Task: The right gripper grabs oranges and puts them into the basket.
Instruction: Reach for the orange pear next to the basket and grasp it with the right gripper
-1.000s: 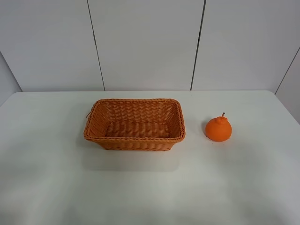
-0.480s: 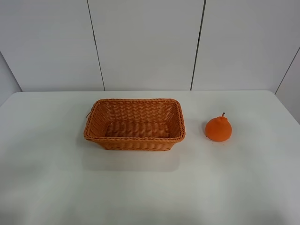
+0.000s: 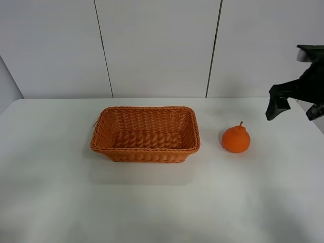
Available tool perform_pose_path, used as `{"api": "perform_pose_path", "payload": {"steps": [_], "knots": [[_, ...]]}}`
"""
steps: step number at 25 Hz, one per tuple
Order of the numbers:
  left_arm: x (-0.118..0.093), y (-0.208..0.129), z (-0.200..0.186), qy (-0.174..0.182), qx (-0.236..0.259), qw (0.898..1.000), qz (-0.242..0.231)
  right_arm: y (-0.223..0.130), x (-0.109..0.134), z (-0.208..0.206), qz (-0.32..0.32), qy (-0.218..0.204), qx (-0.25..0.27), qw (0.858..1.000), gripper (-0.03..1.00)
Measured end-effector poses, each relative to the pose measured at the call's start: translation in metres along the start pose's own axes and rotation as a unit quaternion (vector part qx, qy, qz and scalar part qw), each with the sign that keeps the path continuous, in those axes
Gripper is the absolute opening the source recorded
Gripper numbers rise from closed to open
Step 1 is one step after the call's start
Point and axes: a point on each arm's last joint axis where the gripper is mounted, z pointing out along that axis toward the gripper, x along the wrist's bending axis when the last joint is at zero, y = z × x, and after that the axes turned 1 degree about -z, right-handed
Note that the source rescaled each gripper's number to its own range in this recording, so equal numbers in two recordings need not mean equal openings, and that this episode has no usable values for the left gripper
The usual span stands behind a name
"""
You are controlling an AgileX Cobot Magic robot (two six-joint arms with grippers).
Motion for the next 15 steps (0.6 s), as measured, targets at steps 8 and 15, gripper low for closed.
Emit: {"api": "perform_pose_path", "payload": {"steps": [8,15], "knots": [[0.0,0.0,0.0,0.0,0.0,1.0,0.0,0.052,0.019,0.059,-0.042,0.02,0.049,0.998,1.0],[0.0,0.0,0.0,0.0,0.0,1.0,0.0,0.057,0.043,0.094,-0.08,0.017,0.066,0.994,1.0]]}}
